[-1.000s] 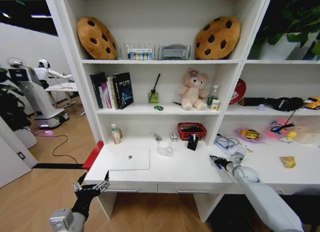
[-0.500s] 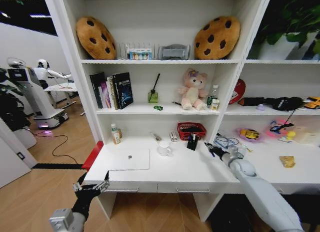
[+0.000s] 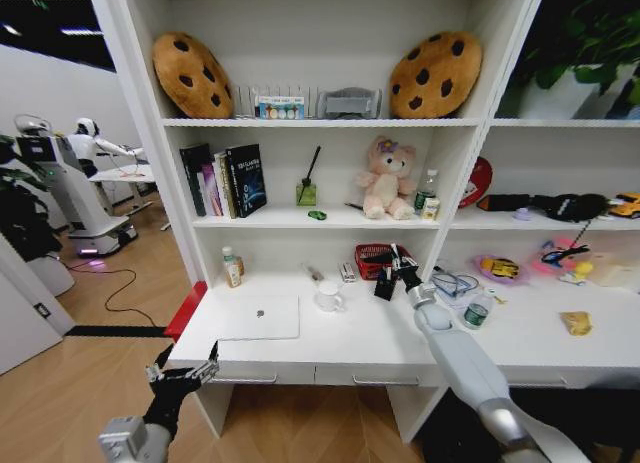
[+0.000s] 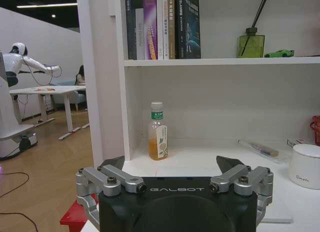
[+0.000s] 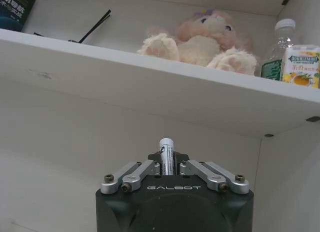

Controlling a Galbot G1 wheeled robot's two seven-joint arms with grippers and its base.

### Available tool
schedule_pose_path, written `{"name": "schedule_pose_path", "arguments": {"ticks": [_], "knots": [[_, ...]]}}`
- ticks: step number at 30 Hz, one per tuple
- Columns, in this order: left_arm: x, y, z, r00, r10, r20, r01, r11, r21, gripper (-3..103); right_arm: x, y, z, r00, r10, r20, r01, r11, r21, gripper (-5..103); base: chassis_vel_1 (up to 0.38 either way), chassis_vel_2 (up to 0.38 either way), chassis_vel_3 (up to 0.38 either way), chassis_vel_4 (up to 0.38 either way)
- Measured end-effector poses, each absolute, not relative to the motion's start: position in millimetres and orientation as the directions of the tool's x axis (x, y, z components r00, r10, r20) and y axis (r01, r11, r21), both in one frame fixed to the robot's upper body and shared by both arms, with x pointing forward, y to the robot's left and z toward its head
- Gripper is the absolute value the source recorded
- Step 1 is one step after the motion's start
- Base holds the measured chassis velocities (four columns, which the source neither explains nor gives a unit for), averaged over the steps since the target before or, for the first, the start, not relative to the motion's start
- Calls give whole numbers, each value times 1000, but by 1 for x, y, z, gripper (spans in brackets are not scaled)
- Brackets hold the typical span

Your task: Organize the objects on the table.

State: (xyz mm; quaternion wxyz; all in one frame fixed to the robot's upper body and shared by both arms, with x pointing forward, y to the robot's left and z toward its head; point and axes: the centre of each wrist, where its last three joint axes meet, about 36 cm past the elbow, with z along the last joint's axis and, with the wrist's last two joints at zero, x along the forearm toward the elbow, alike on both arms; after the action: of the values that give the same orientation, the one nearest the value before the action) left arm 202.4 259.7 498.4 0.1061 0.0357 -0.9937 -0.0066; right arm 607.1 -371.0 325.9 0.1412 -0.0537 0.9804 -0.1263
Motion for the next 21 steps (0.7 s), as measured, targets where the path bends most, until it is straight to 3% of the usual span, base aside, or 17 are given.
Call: {"name": "schedule_pose_path", "arguments": {"ticks": [21], "knots": [[202,260,498,-975,-73,210,-70,997,21,100,636,-364,314,-984,-32,-174,-3,986,-168,9,0,0,0,0]]}}
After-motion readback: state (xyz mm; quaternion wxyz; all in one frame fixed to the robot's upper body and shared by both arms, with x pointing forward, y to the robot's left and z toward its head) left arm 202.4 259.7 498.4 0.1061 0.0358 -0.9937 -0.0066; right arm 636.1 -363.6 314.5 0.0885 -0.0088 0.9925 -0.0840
